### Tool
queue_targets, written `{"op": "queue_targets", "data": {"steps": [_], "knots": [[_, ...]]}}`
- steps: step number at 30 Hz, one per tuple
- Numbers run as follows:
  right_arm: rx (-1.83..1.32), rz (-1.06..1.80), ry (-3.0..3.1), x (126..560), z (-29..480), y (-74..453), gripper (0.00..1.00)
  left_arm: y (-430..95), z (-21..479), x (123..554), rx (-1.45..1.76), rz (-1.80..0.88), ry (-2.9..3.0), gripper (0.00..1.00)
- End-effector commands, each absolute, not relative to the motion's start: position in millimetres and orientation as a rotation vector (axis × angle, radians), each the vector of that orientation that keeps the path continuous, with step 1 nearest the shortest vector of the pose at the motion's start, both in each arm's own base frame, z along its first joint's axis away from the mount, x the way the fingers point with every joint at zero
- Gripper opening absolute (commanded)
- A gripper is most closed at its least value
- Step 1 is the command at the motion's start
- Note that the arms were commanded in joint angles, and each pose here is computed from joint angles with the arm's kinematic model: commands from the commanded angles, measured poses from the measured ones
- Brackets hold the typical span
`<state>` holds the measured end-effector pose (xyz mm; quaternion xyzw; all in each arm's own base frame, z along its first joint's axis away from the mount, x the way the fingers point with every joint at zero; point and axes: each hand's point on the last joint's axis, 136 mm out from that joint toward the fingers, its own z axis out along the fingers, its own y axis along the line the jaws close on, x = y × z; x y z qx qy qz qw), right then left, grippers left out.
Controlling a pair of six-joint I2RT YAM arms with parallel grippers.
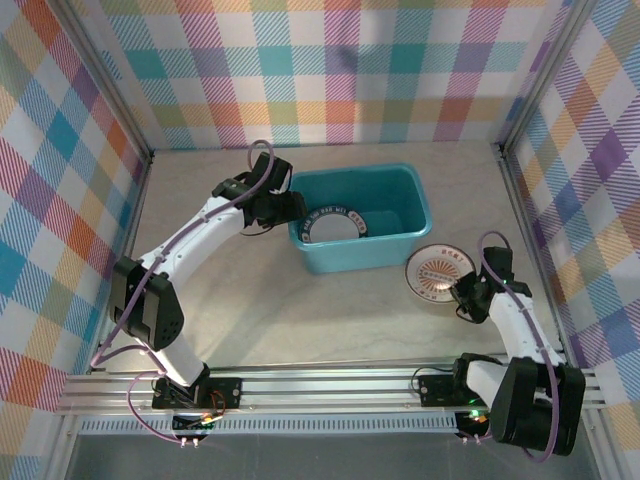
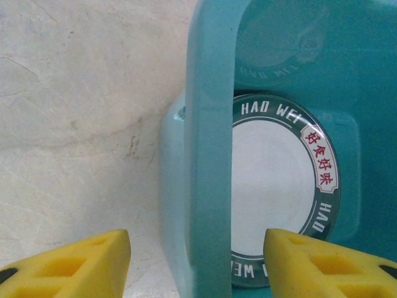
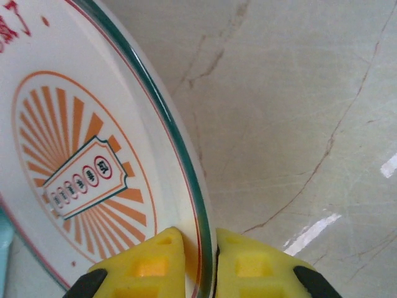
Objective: Place the plates into the plastic bin on the countertop
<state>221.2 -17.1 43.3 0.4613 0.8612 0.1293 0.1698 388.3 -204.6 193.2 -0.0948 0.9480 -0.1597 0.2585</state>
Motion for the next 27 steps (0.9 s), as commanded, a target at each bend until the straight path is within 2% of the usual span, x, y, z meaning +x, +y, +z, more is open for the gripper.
{"op": "queue_targets", "data": {"steps": [1, 6, 13, 21, 26, 27], "knots": [[1.307, 0.29, 2.493, 203, 45, -20, 0.0, -205, 216, 387, -0.268, -0.478, 2.506, 0.59], [1.265, 0.281, 2.41, 203, 84, -25, 0.0, -206, 221, 387, -0.254, -0.484, 2.503, 0.59], [1.137, 0.258, 2.226, 212, 171, -38, 0.0, -208, 216, 390, -0.217, -0.446, 2.541, 0.6], [0.948, 0.424, 2.045, 260, 276, -29, 0.0, -215, 204, 401, -0.173, -0.413, 2.567, 0.59], [0.759, 0.611, 1.987, 296, 334, -6, 0.0, -223, 201, 411, -0.157, -0.42, 2.559, 0.53], [0.717, 0.652, 1.975, 304, 345, -1, 0.0, -224, 201, 413, -0.152, -0.425, 2.555, 0.47]]}}
